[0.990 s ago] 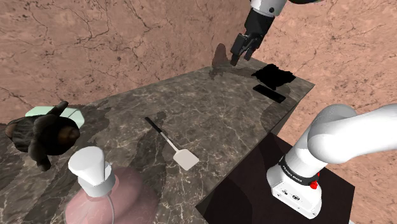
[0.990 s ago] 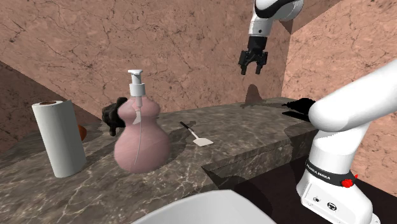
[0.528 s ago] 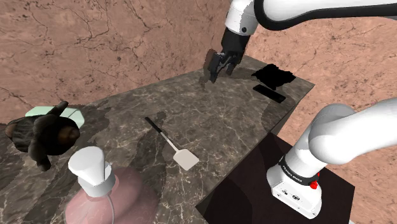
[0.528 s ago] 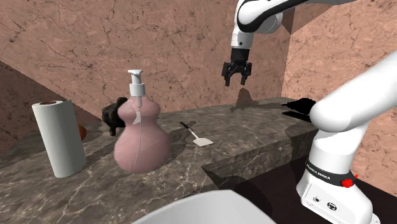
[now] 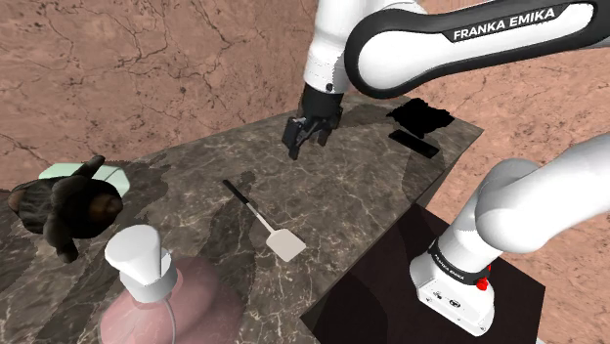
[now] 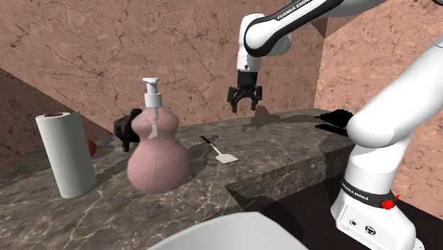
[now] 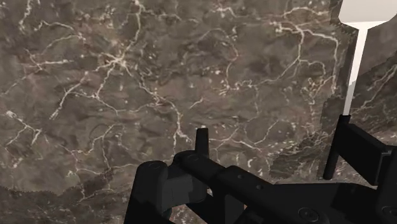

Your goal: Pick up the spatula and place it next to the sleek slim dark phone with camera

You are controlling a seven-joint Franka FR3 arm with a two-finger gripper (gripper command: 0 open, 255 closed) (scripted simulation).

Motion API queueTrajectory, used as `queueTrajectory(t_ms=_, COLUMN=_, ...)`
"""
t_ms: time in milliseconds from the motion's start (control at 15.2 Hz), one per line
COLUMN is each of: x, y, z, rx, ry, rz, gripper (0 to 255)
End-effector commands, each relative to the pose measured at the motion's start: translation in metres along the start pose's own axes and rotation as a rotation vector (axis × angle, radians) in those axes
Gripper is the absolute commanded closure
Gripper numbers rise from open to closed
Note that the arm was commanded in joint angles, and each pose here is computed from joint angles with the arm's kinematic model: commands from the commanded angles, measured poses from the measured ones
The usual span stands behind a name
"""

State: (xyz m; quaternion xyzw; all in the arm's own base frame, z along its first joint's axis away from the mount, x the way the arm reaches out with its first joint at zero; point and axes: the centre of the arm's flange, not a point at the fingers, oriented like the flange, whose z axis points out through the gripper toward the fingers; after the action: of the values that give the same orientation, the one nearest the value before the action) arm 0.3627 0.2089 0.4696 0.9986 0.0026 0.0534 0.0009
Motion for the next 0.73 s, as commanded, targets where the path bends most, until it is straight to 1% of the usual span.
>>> queueTrajectory(t_ms=0, x=0.002, y=-0.022, z=0.015, rx=0.001, ry=-0.006, rz=0.004, gripper=0)
queueTrajectory(t_ms=660, x=0.013, y=-0.129, z=0.091, rx=0.001, ry=-0.04, rz=0.02, gripper=0)
